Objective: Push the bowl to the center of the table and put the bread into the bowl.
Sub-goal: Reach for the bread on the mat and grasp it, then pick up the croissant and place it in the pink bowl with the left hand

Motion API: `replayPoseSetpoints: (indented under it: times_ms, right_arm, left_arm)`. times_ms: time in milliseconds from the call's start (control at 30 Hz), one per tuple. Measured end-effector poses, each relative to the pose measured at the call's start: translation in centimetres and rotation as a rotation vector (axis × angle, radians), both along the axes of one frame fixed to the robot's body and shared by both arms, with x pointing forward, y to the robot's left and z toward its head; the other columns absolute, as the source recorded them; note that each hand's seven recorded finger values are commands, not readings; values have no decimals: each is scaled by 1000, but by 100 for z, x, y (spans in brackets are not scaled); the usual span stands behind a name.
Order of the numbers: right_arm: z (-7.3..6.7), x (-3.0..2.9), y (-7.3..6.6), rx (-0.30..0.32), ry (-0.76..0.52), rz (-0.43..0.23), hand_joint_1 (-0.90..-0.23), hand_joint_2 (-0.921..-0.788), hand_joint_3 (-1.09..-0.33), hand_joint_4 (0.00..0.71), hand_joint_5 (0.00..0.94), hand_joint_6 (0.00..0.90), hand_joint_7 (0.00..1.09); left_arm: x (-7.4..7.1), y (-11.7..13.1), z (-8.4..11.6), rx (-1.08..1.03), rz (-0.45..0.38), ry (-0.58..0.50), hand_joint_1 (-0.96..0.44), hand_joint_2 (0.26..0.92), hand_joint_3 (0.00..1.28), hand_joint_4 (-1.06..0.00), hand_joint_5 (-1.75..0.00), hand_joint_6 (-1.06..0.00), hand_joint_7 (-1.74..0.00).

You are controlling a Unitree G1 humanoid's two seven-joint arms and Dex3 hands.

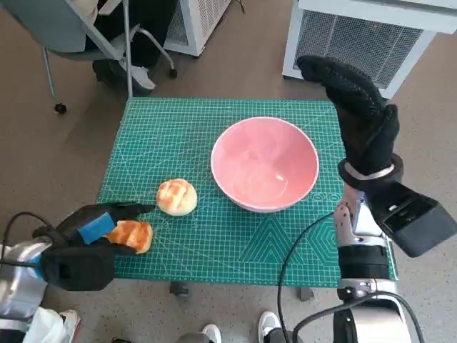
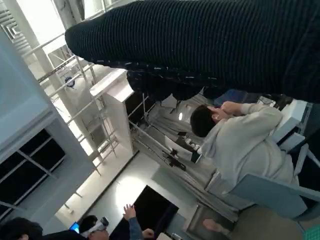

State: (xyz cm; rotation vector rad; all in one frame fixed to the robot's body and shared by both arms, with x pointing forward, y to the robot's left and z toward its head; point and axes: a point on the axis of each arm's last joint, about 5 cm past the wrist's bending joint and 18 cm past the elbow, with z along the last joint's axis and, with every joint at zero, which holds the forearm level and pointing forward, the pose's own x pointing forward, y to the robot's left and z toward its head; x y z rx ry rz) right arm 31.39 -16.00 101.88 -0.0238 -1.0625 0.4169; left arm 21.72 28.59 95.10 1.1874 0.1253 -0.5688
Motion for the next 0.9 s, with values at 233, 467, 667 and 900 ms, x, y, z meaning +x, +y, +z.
replayPoseSetpoints:
  times_ms: [233, 467, 667, 900]
  right_arm:
    - [-4, -4, -2, 0, 4, 1, -608, -921, -779, 304, 11, -1, 764]
    - [-10, -9, -8, 3, 8, 2, -612, -921, -776, 303, 10, -1, 758]
    - [-23, -16, -11, 4, 10, 1, -607, -921, -776, 300, 9, -1, 755]
    - [-28, -29, -7, 5, 6, 2, -607, -921, -776, 299, 9, -1, 750]
  left_arm:
    - [23, 6, -3, 21, 7, -39, -2, 920, 174, -506, -1356, -561, -1221]
    - [31, 20, 32, 20, 4, -36, 0, 920, 174, -516, -1353, -556, -1248]
    - [35, 43, 108, 16, 1, -43, 0, 920, 175, -518, -1340, -552, -1261]
    - [59, 50, 324, 12, -8, -123, 0, 920, 178, -507, -1339, -555, -1268]
